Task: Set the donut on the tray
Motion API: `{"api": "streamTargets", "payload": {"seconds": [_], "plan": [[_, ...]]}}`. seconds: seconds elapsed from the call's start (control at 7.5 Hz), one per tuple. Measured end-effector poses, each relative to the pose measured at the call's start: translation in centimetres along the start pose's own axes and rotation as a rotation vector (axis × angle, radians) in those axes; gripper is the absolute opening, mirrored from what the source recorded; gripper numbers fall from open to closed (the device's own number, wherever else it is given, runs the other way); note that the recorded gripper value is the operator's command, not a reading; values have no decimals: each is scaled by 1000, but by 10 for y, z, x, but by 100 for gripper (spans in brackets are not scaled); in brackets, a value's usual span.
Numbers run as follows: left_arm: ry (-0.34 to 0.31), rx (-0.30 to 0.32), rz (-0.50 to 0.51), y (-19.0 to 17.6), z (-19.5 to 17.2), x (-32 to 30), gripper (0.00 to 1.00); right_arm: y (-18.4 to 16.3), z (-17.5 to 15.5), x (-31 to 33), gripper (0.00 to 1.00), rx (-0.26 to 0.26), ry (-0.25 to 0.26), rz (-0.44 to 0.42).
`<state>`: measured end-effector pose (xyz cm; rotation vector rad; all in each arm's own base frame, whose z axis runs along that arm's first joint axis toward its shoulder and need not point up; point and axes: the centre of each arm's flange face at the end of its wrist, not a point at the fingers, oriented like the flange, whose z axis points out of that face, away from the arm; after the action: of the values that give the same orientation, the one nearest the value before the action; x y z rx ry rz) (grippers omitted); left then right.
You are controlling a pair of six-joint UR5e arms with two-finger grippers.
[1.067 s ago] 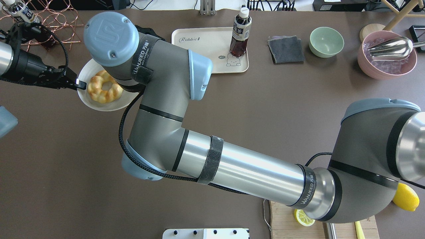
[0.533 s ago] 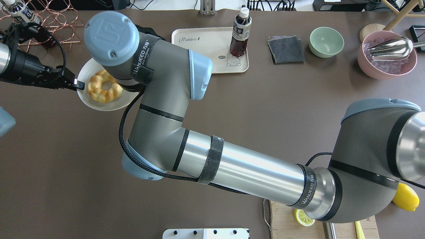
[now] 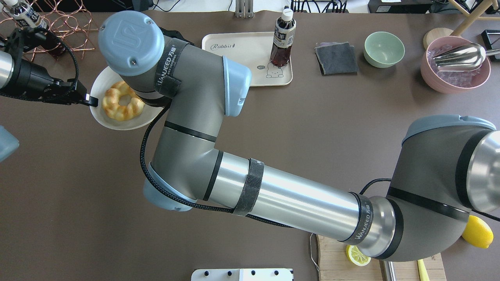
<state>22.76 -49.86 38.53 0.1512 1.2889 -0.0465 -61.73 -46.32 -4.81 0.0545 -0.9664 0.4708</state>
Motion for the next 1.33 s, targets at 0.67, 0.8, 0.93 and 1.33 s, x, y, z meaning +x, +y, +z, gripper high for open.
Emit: {"api": "streamTargets", "payload": {"seconds": [0.67,0.8,0.93,1.33], "plan": [[-21,-15,-52,-10,5,9,0,0,-14,3,100,13,-38,-20],[-35,-18,-71,-20,11,12,0,2,-22,7,100,8,-57,-31],[-55,-23,-94,-36,21,16,0,2,-28,18,100,2,-74,-43],[-155,-31,-205,-117,68,48,0,-10,-44,97,100,-3,-117,-161]]}}
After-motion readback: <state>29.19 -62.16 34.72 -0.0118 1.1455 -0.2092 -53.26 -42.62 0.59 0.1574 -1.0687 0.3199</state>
